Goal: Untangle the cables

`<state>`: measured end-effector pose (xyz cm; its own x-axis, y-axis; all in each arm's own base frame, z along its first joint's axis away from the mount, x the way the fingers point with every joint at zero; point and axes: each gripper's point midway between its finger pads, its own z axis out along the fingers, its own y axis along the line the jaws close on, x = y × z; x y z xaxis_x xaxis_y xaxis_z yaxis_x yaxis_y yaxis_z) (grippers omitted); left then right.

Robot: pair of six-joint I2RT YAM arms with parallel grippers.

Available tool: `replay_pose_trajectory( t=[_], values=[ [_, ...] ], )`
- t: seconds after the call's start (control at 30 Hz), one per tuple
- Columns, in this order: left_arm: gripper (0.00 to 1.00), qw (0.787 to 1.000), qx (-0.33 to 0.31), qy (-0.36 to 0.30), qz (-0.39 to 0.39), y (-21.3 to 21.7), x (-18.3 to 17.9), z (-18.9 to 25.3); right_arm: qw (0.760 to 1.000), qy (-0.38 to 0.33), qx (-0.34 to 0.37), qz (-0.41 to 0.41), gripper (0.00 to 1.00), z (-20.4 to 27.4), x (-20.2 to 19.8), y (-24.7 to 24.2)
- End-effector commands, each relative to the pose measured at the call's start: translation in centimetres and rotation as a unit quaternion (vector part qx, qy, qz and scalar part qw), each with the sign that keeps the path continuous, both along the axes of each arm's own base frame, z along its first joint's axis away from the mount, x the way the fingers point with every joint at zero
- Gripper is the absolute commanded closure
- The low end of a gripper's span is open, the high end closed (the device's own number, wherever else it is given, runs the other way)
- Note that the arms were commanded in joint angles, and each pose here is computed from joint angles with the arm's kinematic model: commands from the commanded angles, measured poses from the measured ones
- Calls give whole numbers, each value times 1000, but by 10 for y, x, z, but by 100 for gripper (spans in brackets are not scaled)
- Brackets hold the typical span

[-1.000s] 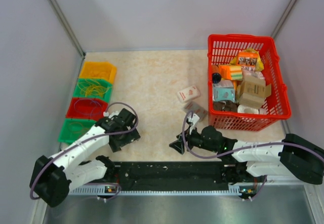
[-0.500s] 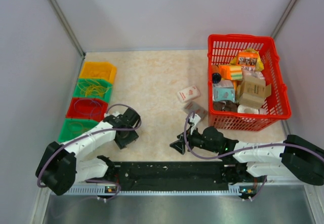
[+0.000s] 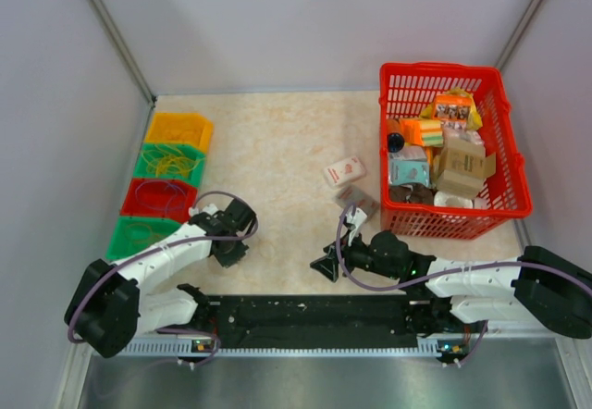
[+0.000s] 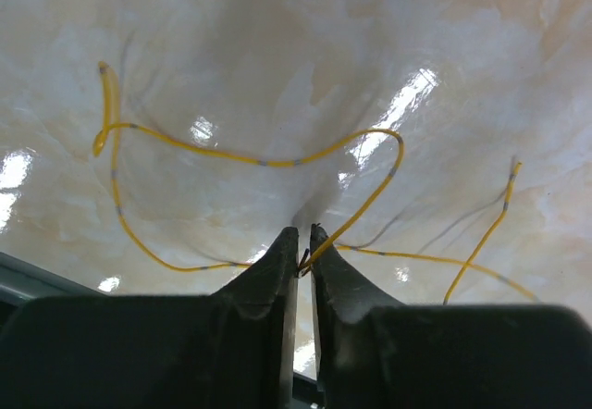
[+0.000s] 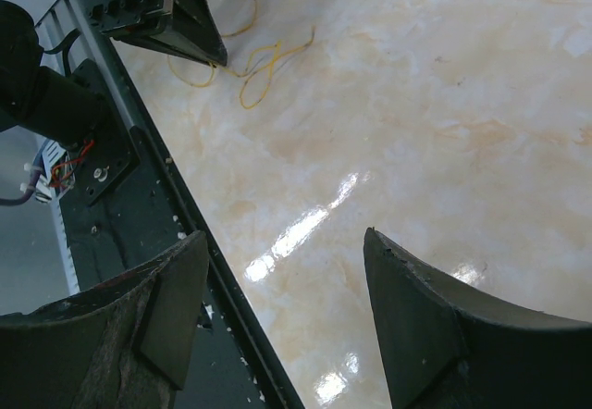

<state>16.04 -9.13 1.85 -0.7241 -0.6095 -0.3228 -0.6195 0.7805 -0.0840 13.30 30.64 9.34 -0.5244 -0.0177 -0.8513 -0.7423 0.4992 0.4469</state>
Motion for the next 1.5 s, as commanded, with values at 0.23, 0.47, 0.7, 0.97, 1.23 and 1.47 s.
replay_pose_trajectory(
  t=[0.23, 0.47, 0.7, 0.97, 1.23, 1.47],
  values=[
    [100, 989, -32, -132, -63, -25, 68, 62, 1000, -9, 23, 0, 33, 14, 2, 8],
    [100, 952, -12, -263, -154, 2, 164, 177, 1000, -10, 22, -1, 33, 14, 3, 8],
    [100, 926, 132, -309, -171, 92, 232, 234, 1000, -9, 21, -2, 33, 14, 3, 8],
    [100, 960, 117, -238, -94, 198, 268, 160, 1000, -12, 25, 1, 33, 16, 3, 9],
    [100, 970, 173, -153, -80, 247, 289, 117, 999, -20, 38, 6, 33, 19, -1, 5],
    [100, 977, 167, -107, -78, 256, 293, 89, 999, -20, 39, 8, 33, 19, -2, 5]
  ],
)
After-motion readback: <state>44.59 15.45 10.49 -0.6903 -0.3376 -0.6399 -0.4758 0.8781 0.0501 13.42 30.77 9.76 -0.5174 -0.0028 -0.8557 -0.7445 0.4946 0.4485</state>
